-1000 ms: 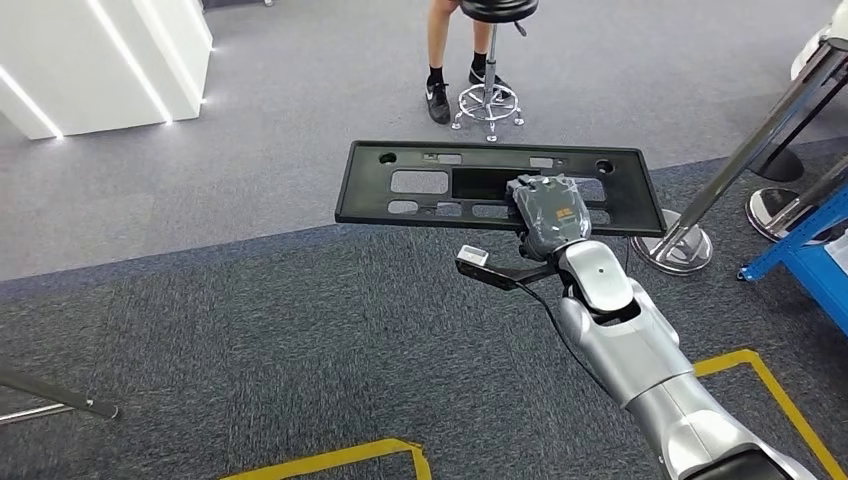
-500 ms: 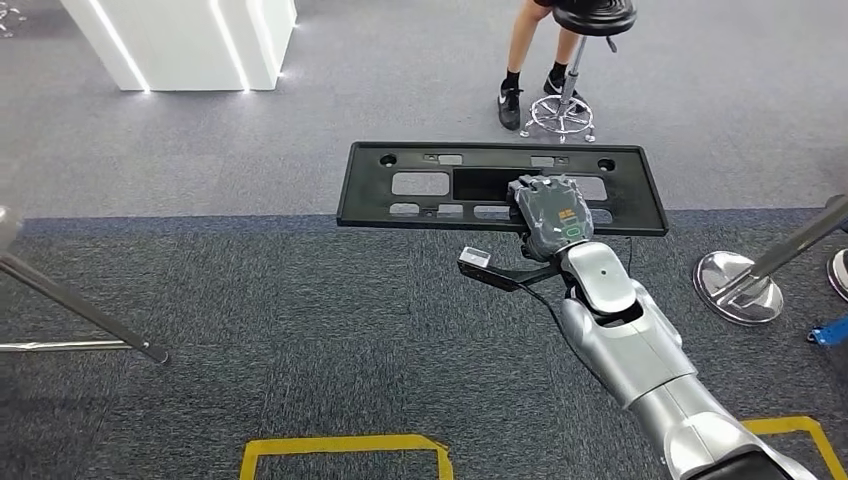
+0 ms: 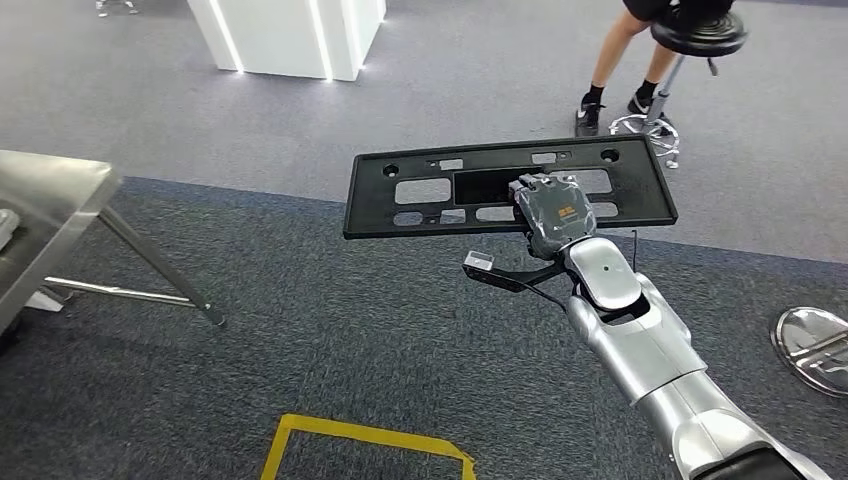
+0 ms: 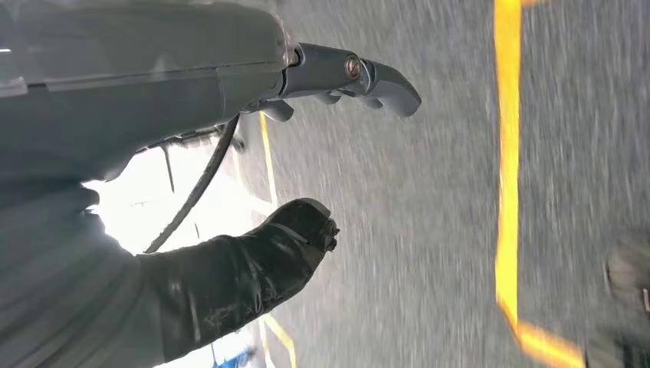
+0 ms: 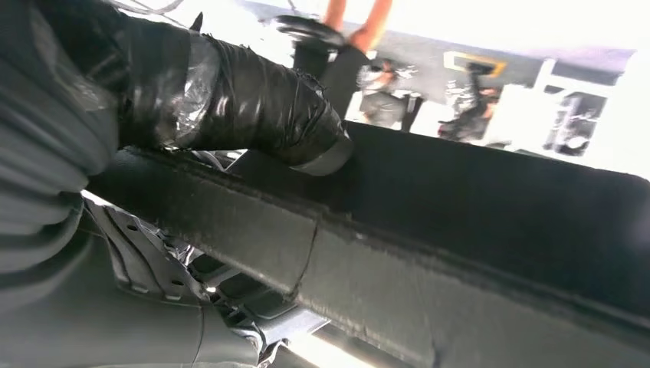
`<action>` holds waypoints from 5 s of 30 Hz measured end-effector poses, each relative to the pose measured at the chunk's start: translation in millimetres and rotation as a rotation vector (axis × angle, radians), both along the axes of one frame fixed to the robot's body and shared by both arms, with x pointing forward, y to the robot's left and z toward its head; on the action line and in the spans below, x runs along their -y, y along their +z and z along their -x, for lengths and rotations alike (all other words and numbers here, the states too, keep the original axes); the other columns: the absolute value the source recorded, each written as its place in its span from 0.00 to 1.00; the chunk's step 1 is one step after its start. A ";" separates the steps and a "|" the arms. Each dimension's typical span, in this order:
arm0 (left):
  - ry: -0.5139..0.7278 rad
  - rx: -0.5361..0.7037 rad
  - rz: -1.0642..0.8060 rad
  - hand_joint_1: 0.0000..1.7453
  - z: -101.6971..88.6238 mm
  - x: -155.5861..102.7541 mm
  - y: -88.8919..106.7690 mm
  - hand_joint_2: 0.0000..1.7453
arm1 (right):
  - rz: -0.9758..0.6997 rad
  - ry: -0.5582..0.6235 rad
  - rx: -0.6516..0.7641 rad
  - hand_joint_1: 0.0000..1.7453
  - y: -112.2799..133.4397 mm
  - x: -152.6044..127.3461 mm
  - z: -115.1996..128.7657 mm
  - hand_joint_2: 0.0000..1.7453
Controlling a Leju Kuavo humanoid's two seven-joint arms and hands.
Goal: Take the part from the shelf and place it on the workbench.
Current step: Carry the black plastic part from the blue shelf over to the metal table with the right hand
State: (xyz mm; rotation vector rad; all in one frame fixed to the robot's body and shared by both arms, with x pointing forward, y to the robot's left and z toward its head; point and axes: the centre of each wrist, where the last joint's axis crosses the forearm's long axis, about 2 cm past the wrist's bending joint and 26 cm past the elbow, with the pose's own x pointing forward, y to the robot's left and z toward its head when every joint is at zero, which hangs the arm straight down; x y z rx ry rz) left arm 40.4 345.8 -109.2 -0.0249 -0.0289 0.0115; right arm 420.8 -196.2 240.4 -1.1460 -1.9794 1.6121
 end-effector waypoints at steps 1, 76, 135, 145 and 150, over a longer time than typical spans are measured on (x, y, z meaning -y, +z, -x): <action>0.001 0.000 0.001 0.00 -0.7 -0.7 0.2 1.00 | 0.012 0.010 0.000 1.00 1.8 -3.8 0.1 1.00; 0.014 -0.041 -0.029 0.00 7.0 -13.1 0.7 1.00 | -0.098 0.029 0.240 1.00 -1.4 -47.3 39.2 1.00; 0.030 -0.095 -0.011 0.00 5.6 -20.1 1.8 1.00 | -0.143 -0.093 0.079 1.00 -8.3 -49.9 30.2 1.00; 0.029 -0.096 -0.010 0.00 7.2 -19.0 1.5 1.00 | -0.141 -0.097 0.075 1.00 -10.5 -49.2 30.2 1.00; 0.023 -0.093 -0.014 0.00 6.1 -19.3 1.7 1.00 | -0.141 -0.096 0.072 1.00 -11.6 -50.6 30.9 1.00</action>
